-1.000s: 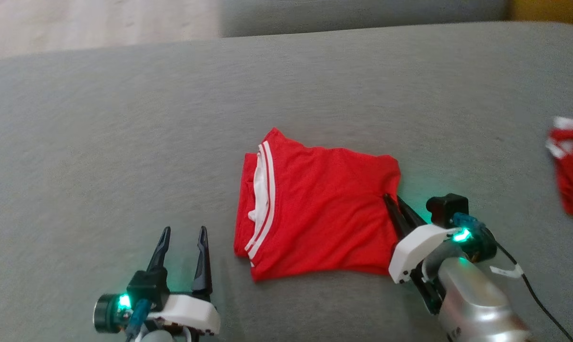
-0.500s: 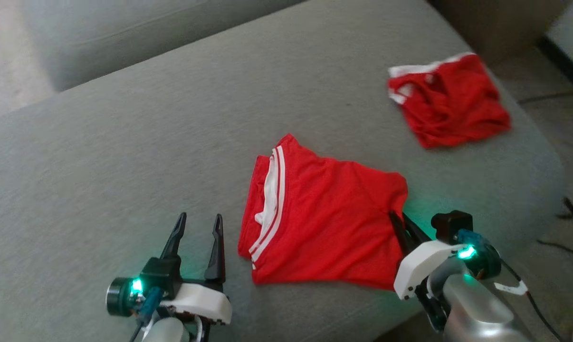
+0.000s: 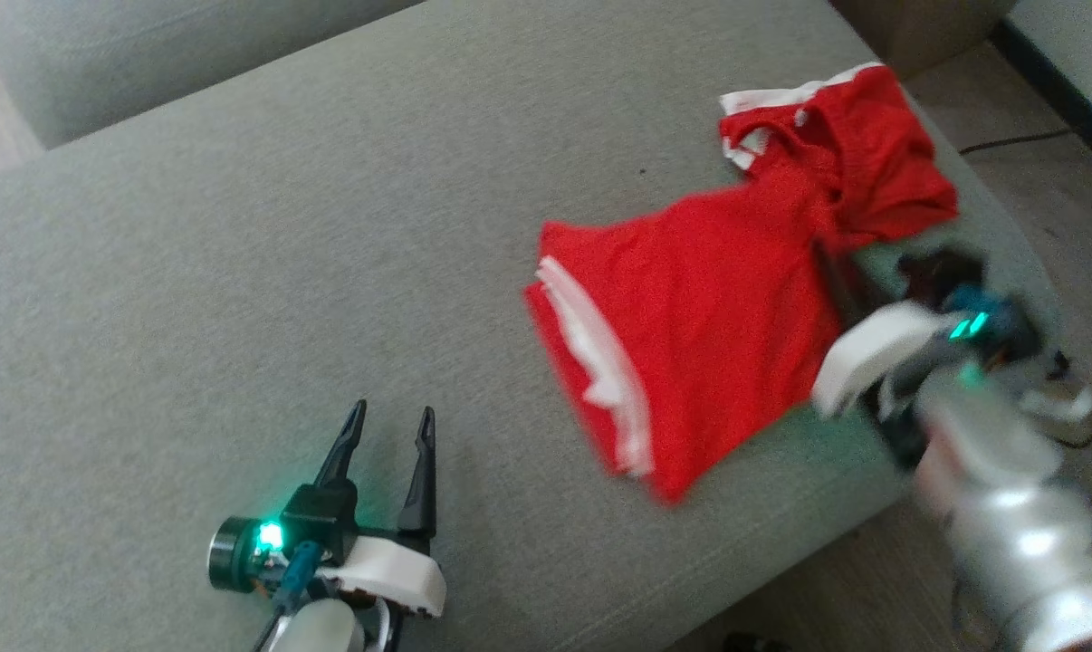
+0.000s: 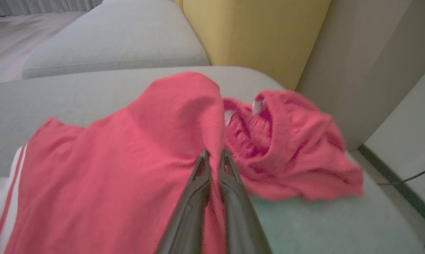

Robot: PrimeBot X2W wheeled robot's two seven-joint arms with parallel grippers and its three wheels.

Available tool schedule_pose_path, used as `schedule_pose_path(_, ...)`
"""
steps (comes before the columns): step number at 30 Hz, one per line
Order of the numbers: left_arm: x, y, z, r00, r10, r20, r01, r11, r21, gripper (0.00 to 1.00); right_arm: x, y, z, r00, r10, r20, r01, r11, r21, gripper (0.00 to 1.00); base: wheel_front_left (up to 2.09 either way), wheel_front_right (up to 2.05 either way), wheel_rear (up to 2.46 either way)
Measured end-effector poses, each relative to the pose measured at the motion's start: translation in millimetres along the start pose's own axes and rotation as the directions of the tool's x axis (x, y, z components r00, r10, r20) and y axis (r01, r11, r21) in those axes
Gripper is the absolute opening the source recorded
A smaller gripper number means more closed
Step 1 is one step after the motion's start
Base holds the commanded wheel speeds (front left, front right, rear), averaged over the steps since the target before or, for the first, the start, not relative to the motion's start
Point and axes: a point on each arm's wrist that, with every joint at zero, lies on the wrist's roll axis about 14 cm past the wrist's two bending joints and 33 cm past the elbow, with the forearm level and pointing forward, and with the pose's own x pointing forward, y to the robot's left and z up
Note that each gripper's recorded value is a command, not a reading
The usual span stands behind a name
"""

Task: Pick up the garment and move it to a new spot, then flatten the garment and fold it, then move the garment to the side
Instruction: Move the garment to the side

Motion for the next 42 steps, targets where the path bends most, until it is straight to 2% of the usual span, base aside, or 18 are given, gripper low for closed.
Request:
schedule_pose_path(5, -1.3, 12.1, -5.4, 1.0, 0.024, -0.011, -0.024, 1.0, -0.002, 1.0, 30.3, -45.1, 52.7, 0.996, -0.063, 0.062, 0.07, 0.99, -0.12, 0.0, 0.0, 0.0, 0.0)
schedule_pose_path(11, 0.0, 33.1, -4.0, 0.997, 0.075, -0.002, -0.075, 0.997, -0.007, 1.0, 39.0, -126.9, 80.0, 0.968, -0.245, 0.055, 0.251, 0.954, -0.167, 0.0, 0.0, 0.0, 0.0)
schedule_pose_path(12, -0.8, 36.2, -5.4, 0.997, 0.083, -0.004, -0.083, 0.997, -0.007, 1.0, 39.5, -136.4, 82.6, 0.961, -0.27, 0.056, 0.275, 0.948, -0.161, 0.07, 0.0, 0.0, 0.0)
schedule_pose_path(13, -1.6, 39.0, -7.0, 0.996, 0.09, -0.007, -0.09, 0.996, -0.007, 1.0, 40.6, -142.9, 84.1, 0.956, -0.289, 0.056, 0.294, 0.943, -0.154, 0.93, 0.0, 0.0, 0.0)
schedule_pose_path(14, -2.1, 41.9, -8.3, 0.995, 0.098, -0.009, -0.098, 0.995, -0.011, 1.0, 42.3, -146.9, 84.8, 0.951, -0.303, 0.056, 0.308, 0.94, -0.147, 1.0, 0.0, 0.0, 0.0)
schedule_pose_path(17, -2.1, 49.0, -8.1, 0.993, 0.12, -0.004, -0.12, 0.992, -0.022, 1.0, 48.2, -147.4, 85.1, 0.946, -0.319, 0.063, 0.325, 0.938, -0.12, 1.0, 0.0, 0.0, 0.0)
schedule_pose_path(21, -1.5, 57.9, -5.1, 0.989, 0.15, 0.004, -0.15, 0.988, -0.021, 1.0, 57.8, -127.2, 102.5, 0.946, -0.292, 0.14, 0.306, 0.947, -0.094, 1.0, 0.0, 0.0, 0.0)
schedule_pose_path(27, -2.7, 68.3, 3.1, 0.983, 0.183, 0.027, -0.183, 0.983, -0.012, 1.0, 63.7, -60.3, 92.9, 0.963, -0.186, 0.193, 0.196, 0.98, -0.035, 1.0, 0.0, 0.0, 0.0)
schedule_pose_path(31, -9.6, 85.8, 10.4, 0.967, 0.251, 0.046, -0.25, 0.968, -0.016, 1.0, 61.8, -12.0, 80.8, 0.973, -0.094, 0.21, 0.097, 0.995, -0.004, 1.0, 0.0, 0.0, 0.0)
schedule_pose_path(38, -32.3, 113.8, 25.0, 0.932, 0.351, 0.087, -0.351, 0.936, -0.019, 1.0, 54.3, 59.2, 57.0, 0.977, 0.063, 0.204, -0.073, 0.997, 0.04, 1.0, 0.0, 0.0, 0.0)
schedule_pose_path(42, -49.7, 127.1, 26.0, 0.907, 0.412, 0.091, -0.411, 0.911, -0.032, 1.0, 48.9, 82.3, 38.3, 0.979, 0.118, 0.168, -0.129, 0.99, 0.054, 1.0, 0.0, 0.0, 0.0)
